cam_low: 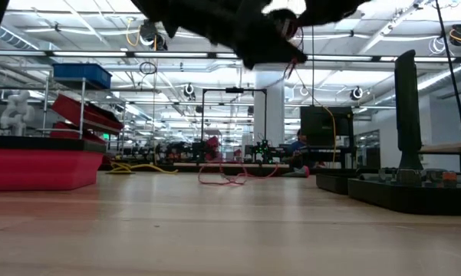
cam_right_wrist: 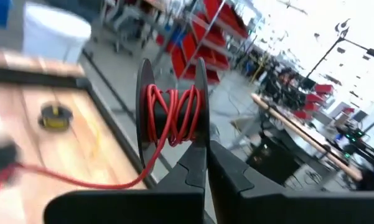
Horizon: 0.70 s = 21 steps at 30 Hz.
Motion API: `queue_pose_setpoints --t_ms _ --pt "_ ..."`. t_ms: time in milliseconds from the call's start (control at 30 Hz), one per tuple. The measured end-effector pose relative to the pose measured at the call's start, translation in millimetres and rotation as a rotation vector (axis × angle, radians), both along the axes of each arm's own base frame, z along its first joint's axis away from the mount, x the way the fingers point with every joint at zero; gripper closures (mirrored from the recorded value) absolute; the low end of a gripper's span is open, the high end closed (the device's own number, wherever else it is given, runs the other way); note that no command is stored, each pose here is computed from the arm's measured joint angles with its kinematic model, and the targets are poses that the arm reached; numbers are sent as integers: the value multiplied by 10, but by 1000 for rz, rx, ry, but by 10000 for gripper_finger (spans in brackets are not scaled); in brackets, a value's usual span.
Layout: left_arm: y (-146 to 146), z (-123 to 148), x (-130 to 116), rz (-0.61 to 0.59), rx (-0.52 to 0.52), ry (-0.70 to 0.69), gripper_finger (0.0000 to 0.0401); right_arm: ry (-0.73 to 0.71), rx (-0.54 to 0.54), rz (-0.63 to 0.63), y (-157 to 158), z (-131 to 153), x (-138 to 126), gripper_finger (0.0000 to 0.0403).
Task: Coil cords
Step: Uncoil the red wire from the spool
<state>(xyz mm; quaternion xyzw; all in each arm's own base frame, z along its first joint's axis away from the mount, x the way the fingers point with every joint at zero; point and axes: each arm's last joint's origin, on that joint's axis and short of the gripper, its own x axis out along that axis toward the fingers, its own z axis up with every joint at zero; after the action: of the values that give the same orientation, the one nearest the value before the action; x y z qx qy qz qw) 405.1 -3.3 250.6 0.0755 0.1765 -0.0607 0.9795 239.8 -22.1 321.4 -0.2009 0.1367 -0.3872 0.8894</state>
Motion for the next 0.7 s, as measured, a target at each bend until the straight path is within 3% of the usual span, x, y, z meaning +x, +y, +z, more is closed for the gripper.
queue_pose_setpoints --t_ms 167,400,567,700 --pt "-63 309 -134 15 47 -44 401 127 42 -19 -25 -179 15 403" --pt "38 682 -495 250 192 -7 401 245 105 -31 9 -312 -87 403" --pt "184 697 -653 432 298 107 401 252 124 5 108 -307 -145 403" --pt "339 598 -702 512 316 215 400 219 135 48 209 -250 -213 403"
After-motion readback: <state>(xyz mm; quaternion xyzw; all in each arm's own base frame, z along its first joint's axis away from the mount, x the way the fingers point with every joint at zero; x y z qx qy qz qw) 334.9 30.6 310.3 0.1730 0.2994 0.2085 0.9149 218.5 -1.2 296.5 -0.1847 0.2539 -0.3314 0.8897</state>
